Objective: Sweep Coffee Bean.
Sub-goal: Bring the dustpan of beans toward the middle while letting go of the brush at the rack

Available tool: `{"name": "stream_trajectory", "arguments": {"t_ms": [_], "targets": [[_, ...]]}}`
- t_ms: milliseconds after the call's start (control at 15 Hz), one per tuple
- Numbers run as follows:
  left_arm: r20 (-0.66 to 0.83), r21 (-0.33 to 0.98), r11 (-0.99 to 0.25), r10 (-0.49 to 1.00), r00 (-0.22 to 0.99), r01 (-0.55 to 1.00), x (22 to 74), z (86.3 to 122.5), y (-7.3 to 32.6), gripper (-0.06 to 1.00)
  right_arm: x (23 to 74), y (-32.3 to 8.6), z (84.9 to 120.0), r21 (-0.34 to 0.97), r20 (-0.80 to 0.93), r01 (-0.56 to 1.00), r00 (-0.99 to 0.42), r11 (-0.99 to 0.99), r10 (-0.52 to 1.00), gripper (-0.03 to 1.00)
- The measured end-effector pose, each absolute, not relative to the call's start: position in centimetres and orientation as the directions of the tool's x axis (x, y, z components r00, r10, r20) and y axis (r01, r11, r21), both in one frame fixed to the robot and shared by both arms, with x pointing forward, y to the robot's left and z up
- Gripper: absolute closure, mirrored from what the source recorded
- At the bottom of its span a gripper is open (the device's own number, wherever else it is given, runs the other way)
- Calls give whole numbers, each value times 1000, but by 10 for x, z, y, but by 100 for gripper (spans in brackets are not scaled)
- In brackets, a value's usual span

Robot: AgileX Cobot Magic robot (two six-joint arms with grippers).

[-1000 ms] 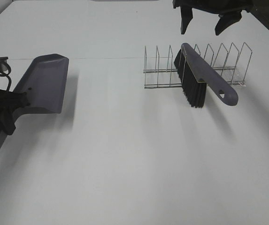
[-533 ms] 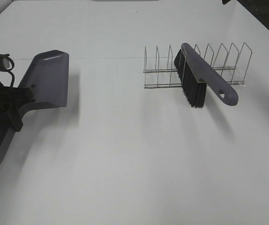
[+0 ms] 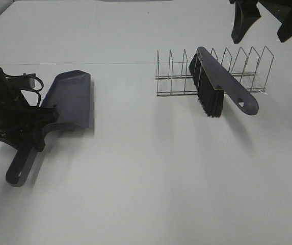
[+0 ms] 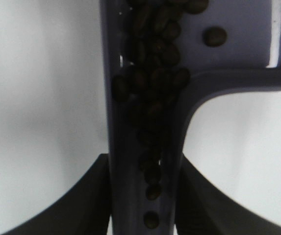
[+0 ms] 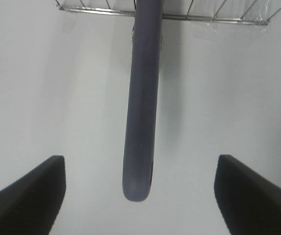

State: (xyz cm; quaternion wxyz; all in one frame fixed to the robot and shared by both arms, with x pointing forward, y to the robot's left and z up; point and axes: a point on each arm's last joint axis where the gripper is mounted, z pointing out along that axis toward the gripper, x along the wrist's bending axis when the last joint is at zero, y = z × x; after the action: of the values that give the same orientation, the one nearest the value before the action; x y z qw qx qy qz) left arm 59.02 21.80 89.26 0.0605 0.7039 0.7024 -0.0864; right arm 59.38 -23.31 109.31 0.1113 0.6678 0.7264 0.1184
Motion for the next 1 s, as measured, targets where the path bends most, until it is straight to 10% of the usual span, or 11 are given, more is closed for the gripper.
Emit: {"name": "stream_trajectory", "arguments": {"t_ms": [1000], "targets": [[-201,70,19,980,-4,997,608,880,217,62,524,-246,1057,379,10,923,-81,71,997,20]]}}
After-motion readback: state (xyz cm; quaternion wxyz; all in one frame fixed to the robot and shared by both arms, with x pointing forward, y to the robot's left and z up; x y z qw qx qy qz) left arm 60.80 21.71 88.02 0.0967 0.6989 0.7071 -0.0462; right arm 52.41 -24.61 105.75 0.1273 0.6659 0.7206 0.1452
